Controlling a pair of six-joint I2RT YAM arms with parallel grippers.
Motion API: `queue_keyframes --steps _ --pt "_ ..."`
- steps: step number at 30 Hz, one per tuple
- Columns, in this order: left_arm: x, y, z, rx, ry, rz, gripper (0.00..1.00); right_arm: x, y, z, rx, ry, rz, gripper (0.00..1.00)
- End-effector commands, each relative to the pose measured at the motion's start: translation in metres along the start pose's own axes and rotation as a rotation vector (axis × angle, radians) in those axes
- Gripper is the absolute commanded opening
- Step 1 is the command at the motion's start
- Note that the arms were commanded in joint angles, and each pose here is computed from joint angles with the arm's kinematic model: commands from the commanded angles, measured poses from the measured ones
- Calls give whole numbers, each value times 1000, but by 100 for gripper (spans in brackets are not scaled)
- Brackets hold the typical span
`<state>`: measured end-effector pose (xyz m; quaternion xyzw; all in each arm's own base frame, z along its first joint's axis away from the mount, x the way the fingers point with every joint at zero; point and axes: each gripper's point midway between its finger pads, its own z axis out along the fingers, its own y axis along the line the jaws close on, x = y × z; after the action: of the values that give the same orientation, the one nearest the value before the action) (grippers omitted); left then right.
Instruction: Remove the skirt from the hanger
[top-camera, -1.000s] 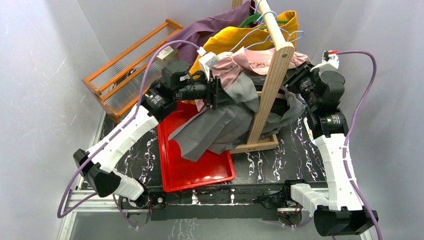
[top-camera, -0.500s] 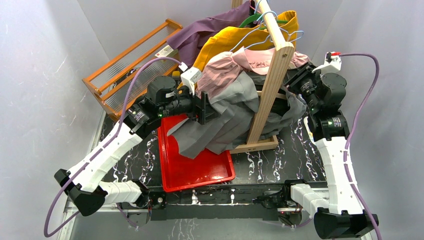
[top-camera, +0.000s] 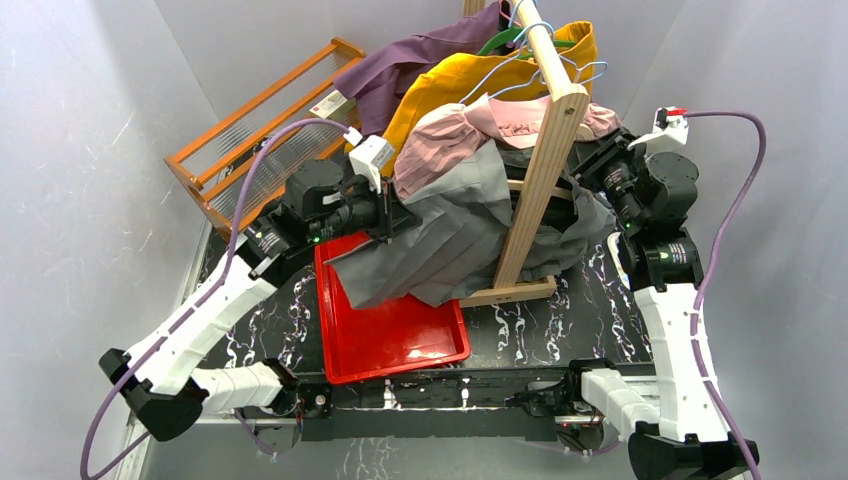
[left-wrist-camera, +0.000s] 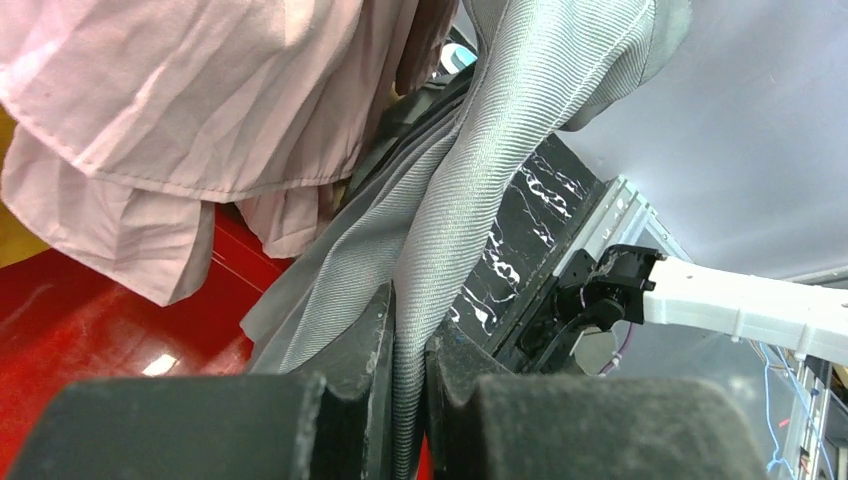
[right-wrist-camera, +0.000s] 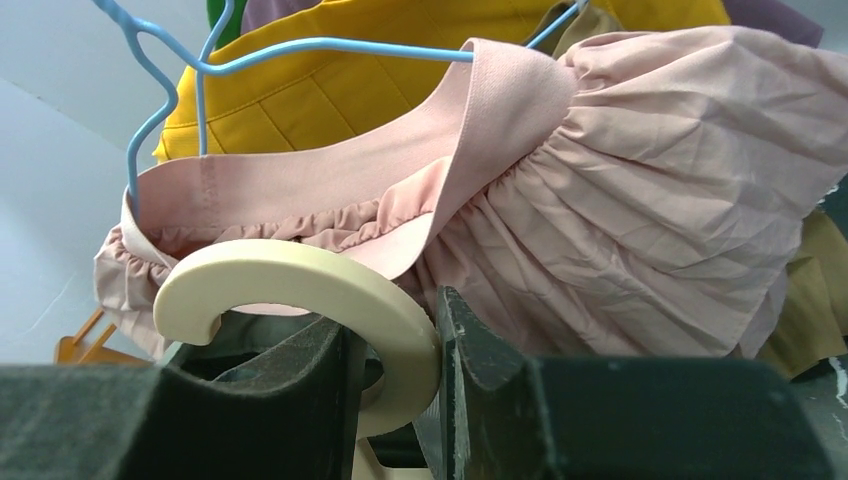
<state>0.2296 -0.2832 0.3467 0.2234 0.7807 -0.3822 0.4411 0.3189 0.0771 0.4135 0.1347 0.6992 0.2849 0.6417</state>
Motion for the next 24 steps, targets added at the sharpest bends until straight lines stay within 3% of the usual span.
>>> queue_keyframes --steps 1,6,12,24 --pt "-13 16 -25 -112 -104 8 0 -33 12 -2 -27 -122 4 0" --pt "-22 38 -47 -244 -231 -33 0 -30 3 -4 12 -139 54 0" --pt "-19 51 -63 -300 -341 -100 0 -41 -21 -20 134 -258 156 0" --pt "-9 57 -66 -321 -336 -112 0 -51 -44 -43 251 -373 216 0"
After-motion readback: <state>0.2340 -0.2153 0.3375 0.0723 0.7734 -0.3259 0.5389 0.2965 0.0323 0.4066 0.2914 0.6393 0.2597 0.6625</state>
